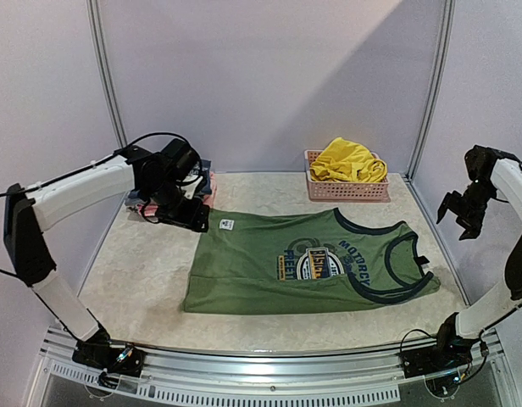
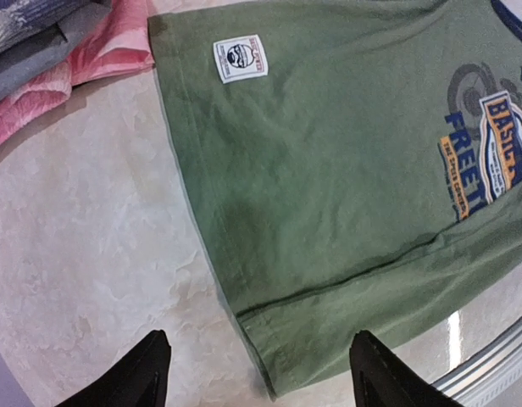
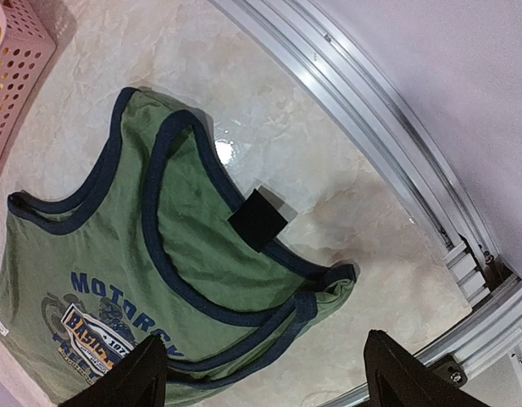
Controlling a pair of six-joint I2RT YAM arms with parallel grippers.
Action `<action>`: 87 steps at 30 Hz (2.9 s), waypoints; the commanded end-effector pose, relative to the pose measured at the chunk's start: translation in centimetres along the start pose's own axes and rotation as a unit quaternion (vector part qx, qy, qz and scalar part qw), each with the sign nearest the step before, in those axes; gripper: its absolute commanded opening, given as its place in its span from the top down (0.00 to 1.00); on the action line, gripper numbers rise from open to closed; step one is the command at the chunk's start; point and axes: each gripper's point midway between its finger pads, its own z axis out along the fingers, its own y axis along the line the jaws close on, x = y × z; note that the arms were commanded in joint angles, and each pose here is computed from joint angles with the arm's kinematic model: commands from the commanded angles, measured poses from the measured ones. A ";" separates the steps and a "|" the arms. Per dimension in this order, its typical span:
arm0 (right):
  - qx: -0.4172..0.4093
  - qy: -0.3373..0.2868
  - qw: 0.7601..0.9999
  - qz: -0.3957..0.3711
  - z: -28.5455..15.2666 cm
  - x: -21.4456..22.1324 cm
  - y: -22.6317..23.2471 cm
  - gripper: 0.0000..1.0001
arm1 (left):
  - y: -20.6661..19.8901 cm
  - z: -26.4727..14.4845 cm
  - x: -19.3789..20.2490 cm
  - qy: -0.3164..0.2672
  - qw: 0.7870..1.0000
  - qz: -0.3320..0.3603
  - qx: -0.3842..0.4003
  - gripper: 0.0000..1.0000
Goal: Fold and stack the mixed laundry pile
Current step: Pick up the 1/3-folded tank top from the center of the board.
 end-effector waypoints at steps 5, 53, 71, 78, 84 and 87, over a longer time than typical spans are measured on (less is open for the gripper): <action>-0.068 -0.012 0.997 -0.029 -1.2 0.7 2.7 0.19 | 0.7 5.9 -5.4 0.031 0.999 0.025 0.007 0.35; -0.243 0.101 0.907 -0.329 19.0 4.6 34.0 0.62 | 0.6 3.8 0.1 0.052 0.991 -0.125 0.008 0.47; -0.221 0.102 0.911 -0.334 18.8 4.3 33.4 1.00 | 0.6 3.9 -0.2 0.043 0.992 -0.121 0.008 0.48; -0.198 0.070 0.920 -0.330 15.9 2.6 32.0 1.00 | 0.2 4.2 -1.5 0.034 0.993 -0.108 0.016 0.47; -0.172 0.066 0.937 -0.297 15.6 1.7 28.4 1.00 | -0.4 5.0 -4.6 0.024 0.995 -0.094 0.026 0.47; -0.167 0.063 0.940 -0.290 15.3 1.3 27.3 1.00 | -0.4 5.8 -6.4 0.027 0.996 -0.085 0.025 0.47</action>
